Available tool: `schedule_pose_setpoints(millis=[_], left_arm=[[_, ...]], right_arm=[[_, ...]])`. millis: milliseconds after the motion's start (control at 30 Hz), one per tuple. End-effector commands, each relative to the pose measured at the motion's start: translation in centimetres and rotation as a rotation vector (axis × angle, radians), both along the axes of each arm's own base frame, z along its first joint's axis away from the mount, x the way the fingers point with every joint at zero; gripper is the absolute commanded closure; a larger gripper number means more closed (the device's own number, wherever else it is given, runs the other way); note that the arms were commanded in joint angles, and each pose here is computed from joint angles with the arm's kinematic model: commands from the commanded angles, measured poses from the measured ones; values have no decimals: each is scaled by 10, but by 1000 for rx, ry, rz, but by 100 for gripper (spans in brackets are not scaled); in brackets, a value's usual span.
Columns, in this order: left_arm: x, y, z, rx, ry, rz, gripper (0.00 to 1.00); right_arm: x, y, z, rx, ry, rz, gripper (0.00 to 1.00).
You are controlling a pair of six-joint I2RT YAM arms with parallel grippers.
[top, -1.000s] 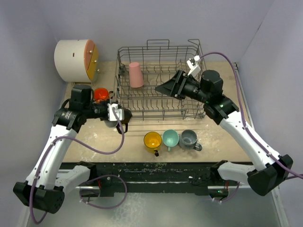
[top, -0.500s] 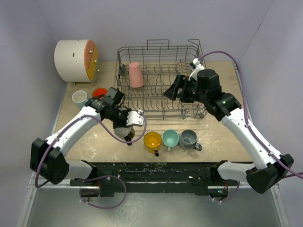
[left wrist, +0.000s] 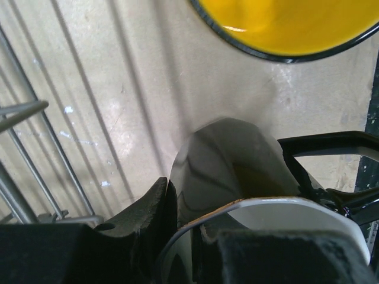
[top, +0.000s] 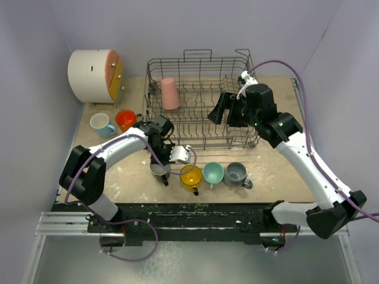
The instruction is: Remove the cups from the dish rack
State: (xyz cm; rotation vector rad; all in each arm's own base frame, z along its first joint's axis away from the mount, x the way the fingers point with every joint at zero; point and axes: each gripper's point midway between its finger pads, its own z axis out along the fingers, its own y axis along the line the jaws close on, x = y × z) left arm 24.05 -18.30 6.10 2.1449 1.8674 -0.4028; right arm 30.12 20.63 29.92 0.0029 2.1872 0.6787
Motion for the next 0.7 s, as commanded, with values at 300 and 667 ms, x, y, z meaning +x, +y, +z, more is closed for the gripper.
schedule_pose_setpoints(millis=[300, 667], left_arm=[[-6, -38, 13, -89, -1, -46, 84], [2, -31, 112, -171, -173, -36, 1]], right_arm=[[47, 10, 9, -98, -42, -2, 2], [142, 52, -11, -195, -76, 23, 0]])
